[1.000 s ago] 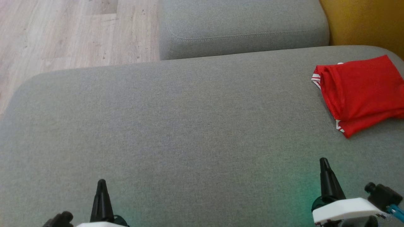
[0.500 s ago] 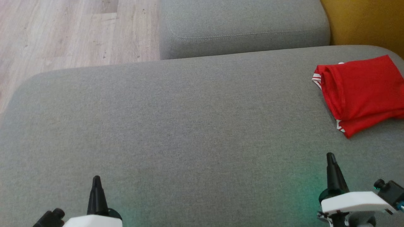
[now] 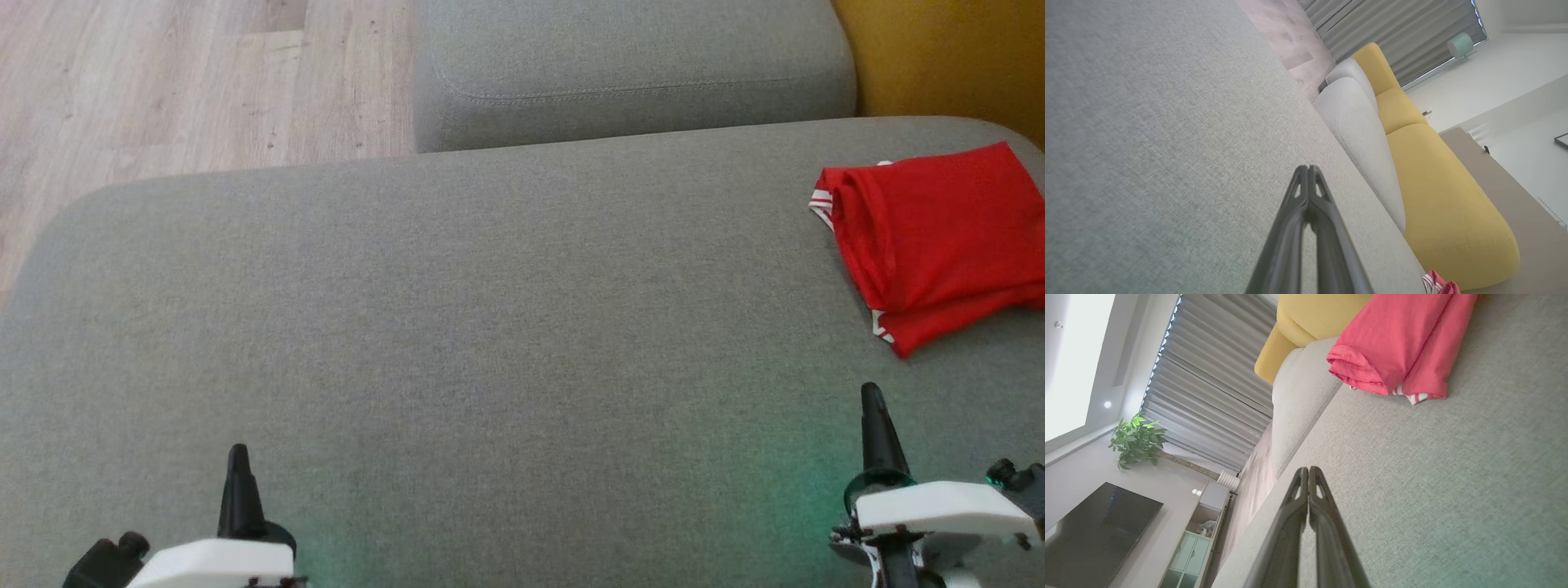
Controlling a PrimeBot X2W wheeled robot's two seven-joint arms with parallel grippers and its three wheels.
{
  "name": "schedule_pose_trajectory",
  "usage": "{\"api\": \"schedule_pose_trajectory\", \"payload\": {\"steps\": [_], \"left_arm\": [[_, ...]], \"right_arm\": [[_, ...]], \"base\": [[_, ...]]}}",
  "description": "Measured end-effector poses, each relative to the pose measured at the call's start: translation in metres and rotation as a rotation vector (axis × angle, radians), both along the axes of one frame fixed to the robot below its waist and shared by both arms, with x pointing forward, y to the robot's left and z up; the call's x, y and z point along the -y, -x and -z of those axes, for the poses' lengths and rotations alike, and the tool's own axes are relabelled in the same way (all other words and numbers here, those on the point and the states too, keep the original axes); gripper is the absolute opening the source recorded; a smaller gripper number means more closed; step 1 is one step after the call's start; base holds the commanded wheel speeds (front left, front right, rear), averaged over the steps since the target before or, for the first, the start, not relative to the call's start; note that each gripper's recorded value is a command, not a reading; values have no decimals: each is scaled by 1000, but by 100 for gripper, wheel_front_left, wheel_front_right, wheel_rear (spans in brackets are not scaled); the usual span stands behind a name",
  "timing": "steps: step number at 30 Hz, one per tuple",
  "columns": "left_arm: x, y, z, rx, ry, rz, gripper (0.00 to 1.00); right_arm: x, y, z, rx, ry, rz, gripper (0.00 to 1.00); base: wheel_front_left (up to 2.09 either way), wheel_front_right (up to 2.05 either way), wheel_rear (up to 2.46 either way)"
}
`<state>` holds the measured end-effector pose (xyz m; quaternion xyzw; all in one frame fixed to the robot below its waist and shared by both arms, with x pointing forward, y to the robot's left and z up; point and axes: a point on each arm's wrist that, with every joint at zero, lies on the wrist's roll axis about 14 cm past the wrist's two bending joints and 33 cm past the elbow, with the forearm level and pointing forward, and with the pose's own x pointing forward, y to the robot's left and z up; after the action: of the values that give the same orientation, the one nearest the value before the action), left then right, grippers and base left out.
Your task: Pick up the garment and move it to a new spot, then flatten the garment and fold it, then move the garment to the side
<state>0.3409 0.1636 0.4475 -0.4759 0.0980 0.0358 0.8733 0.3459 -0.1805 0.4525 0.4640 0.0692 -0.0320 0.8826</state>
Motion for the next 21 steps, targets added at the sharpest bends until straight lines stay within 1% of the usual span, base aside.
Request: {"api": "schedule_pose_trajectory", "payload": {"steps": [21], "left_arm": [[-10,-12,-7,10,233,-46,0]], "right_arm": [[10,-11,-8,11,-247,54,0]], "base": [[0,0,0]]}}
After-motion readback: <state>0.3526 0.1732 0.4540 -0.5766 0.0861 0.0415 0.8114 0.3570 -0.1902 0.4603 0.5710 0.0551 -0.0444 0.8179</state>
